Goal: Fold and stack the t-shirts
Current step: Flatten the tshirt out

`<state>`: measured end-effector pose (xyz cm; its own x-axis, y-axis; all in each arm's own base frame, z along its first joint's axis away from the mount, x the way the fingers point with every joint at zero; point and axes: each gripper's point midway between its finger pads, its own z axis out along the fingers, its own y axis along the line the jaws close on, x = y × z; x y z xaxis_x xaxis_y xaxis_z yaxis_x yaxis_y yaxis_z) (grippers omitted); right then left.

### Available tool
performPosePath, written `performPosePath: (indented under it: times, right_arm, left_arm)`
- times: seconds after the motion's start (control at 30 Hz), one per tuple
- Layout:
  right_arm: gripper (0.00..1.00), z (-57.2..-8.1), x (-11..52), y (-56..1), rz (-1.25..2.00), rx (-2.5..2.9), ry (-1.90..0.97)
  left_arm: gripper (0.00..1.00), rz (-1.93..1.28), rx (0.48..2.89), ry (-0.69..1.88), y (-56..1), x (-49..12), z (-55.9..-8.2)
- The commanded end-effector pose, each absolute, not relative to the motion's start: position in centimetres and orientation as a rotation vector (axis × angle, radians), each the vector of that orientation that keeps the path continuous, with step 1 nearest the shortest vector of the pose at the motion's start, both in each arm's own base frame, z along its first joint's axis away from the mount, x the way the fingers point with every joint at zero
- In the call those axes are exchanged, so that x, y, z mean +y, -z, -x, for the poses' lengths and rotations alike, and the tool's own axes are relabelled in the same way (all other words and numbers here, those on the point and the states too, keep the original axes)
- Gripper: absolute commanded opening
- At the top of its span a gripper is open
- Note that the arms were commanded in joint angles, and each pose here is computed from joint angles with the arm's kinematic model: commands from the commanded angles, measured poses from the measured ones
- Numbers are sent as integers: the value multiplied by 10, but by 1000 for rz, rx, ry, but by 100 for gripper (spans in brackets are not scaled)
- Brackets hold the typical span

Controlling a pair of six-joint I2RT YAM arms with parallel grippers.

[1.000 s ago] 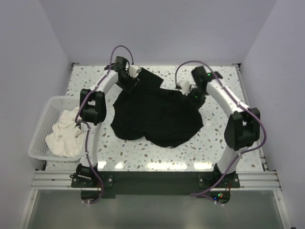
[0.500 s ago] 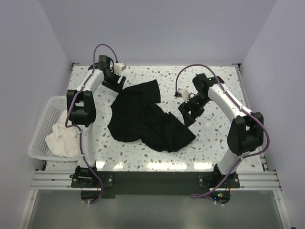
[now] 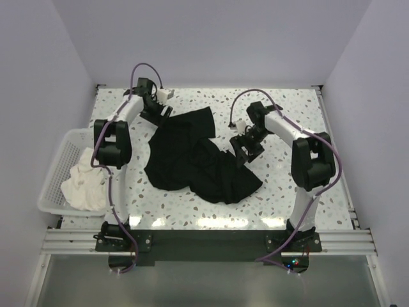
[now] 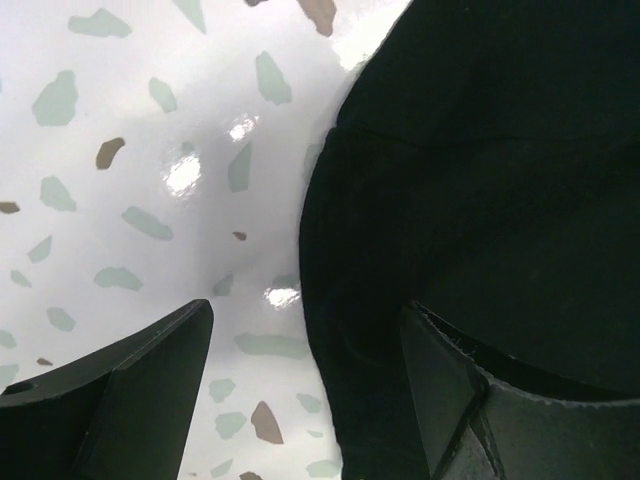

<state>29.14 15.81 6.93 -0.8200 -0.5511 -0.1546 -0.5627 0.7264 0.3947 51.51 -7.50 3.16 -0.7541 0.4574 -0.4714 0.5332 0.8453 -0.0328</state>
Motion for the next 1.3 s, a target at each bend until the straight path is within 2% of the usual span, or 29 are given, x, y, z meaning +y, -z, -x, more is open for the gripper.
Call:
performPosePath:
  times: [0.0, 0.17, 0.3, 0.33, 0.37, 0.4, 0.43, 0.47, 0.53, 0.57, 0.67, 0.83, 1.0, 1.03, 1.07, 1.1, 1.13, 1.2, 1.27]
  right_arm:
    - [70, -338, 172, -68, 824, 2818, -630]
    - [69, -360, 186, -61, 797, 2808, -668]
    - [65, -357, 192, -49, 819, 2840, -711]
    - [49, -352, 192, -45, 827, 2864, -729]
    - [41, -351, 192, -46, 847, 2861, -742]
    - [23, -345, 190, -46, 852, 2884, -758]
    - [12, -343, 188, -49, 866, 2885, -759]
    - [0, -341, 184, -51, 901, 2878, -746]
    - [0, -336, 166, -61, 919, 2877, -697]
    - [0, -335, 158, -65, 918, 2877, -674]
    - [0, -326, 115, -79, 895, 2900, -543]
    - [0, -283, 33, -72, 1030, 3013, -216]
    - [0, -266, -18, -62, 1095, 3106, 22]
    - [27, -273, -22, -66, 1055, 3106, 47]
    - [44, -279, -23, -70, 1001, 3099, 48]
    - [53, -288, -19, -75, 943, 3076, 16]
    - [55, -307, -11, -94, 873, 3019, 0]
    - [54, -328, 27, -116, 778, 2901, -207]
    - [45, -352, 61, -144, 721, 2787, -325]
  left_arm:
    - [82, -821, 2500, 192, -28, -92, -527]
    - [83, -841, 2521, 111, -13, -89, -530]
    - [78, -850, 2574, 79, 2, -82, -521]
    - [75, -862, 2583, 80, 3, -81, -518]
    - [65, -868, 2596, 85, 5, -80, -514]
    - [58, -872, 2623, 89, 8, -76, -505]
    - [52, -872, 2634, 90, 9, -73, -501]
    - [38, -869, 2645, 100, 9, -72, -496]
    - [27, -854, 2683, 106, 8, -60, -481]
    - [16, -849, 2699, 109, 7, -56, -475]
    - [0, -813, 2750, 103, 2, -39, -450]
    - [0, -837, 2804, 116, -4, -30, -400]
    - [0, -819, 2881, 201, -3, -34, -358]
    - [0, -810, 2881, 201, -4, -35, -356]
    - [0, -803, 2880, 200, -5, -35, -354]
    - [0, -798, 2879, 205, -6, -35, -354]
    - [1, -789, 2876, 212, -7, -37, -355]
    - [2, -777, 2867, 233, -8, -40, -357]
    - [2, -762, 2867, 244, -9, -42, -358]
